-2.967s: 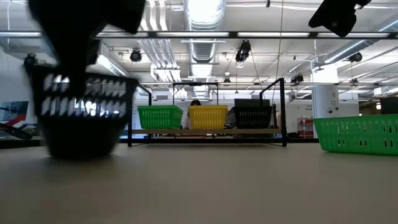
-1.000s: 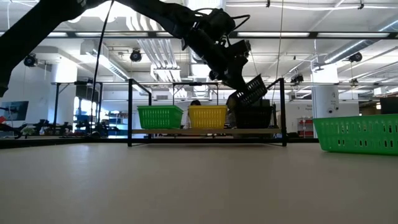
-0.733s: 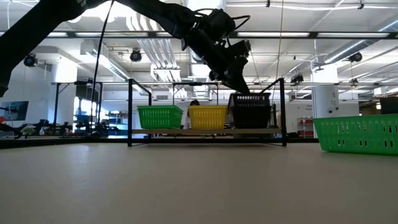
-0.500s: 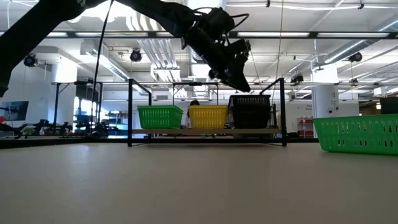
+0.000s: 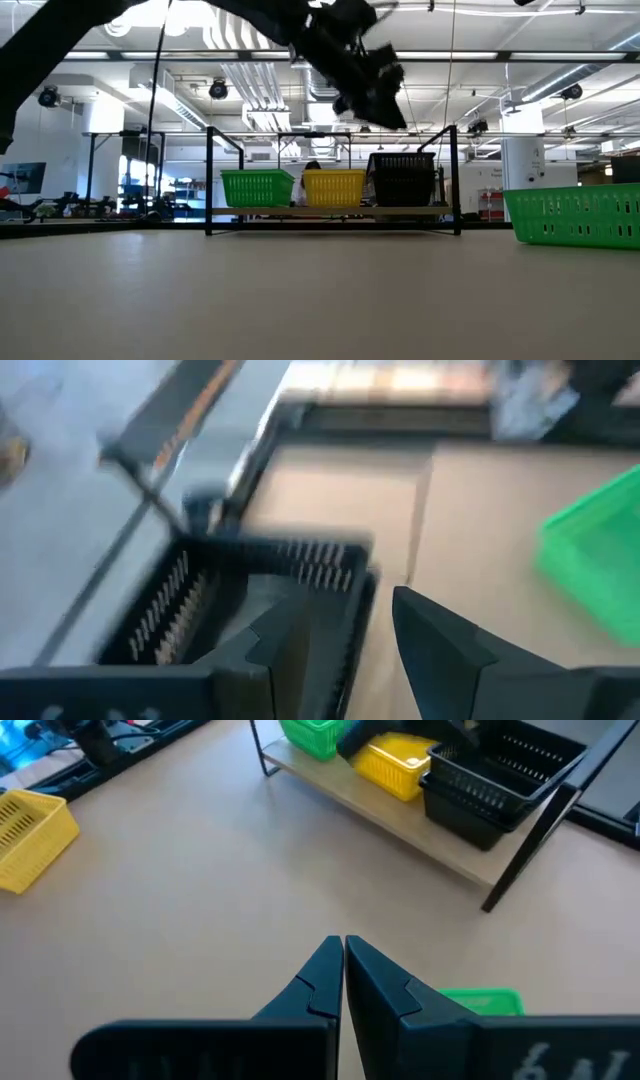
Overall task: Stack baskets on shelf by color
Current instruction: Stack the black bin on top of the other black bin on the shelf, then stack the green bin on top of the other green bin on the shelf
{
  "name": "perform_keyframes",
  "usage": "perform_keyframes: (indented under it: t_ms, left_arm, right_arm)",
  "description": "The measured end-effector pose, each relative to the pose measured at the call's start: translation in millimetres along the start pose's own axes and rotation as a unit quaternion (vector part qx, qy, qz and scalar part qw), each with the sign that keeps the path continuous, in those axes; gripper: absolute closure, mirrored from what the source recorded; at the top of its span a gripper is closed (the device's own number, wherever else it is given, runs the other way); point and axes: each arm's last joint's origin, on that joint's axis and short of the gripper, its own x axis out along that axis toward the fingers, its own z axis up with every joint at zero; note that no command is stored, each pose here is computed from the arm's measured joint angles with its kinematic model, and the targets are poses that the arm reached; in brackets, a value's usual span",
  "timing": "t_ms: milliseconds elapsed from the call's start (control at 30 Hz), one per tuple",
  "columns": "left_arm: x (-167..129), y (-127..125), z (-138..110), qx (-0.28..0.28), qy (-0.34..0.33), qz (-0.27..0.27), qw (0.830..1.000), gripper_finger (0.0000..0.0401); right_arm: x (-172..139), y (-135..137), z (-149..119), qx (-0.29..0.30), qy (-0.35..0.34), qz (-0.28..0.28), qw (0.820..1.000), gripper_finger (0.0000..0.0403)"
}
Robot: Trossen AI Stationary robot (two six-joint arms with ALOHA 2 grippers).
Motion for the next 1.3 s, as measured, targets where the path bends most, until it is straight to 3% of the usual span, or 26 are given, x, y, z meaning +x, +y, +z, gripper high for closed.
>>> perform_keyframes:
  t_ms: [233,533,633,867,1000,1133,1300]
  left_arm:
    - [34.6,-4.5,-21.4,-0.010,0.023,0.014,1.000,0.0272]
    - [25.1,-0.3,-8.1,-0.015,-0.014,0.038,0.999,0.0274]
    - [32.2,0.0,-15.2,-0.014,-0.001,0.038,0.999,0.0295]
    - [45.0,-1.8,-26.7,-0.013,0.015,0.034,0.999,0.0390]
    - [44.3,-1.7,-25.7,-0.013,0.012,0.036,0.999,0.0391]
    - [26.9,-0.3,-8.5,-0.015,-0.013,0.034,0.999,0.0389]
    - [-22.5,-12.9,18.1,-0.004,-0.019,-0.003,1.000,0.0389]
  right_arm:
    - [-0.5,1.2,-0.8,0.018,0.007,0.005,1.000,0.0394]
    - [-2.0,2.0,-3.5,0.009,0.027,0.011,1.000,0.0394]
    - [-2.0,1.9,-3.5,0.009,0.027,0.011,1.000,0.0394]
    - [-2.1,2.5,-3.6,0.012,0.029,0.014,0.999,0.0394]
    - [-2.1,3.1,-3.7,0.015,0.031,0.016,0.999,0.0394]
    - [-2.1,3.2,-3.7,0.015,0.032,0.016,0.999,0.0394]
    - [0.2,2.3,-6.6,-0.007,0.035,0.012,0.999,0.0394]
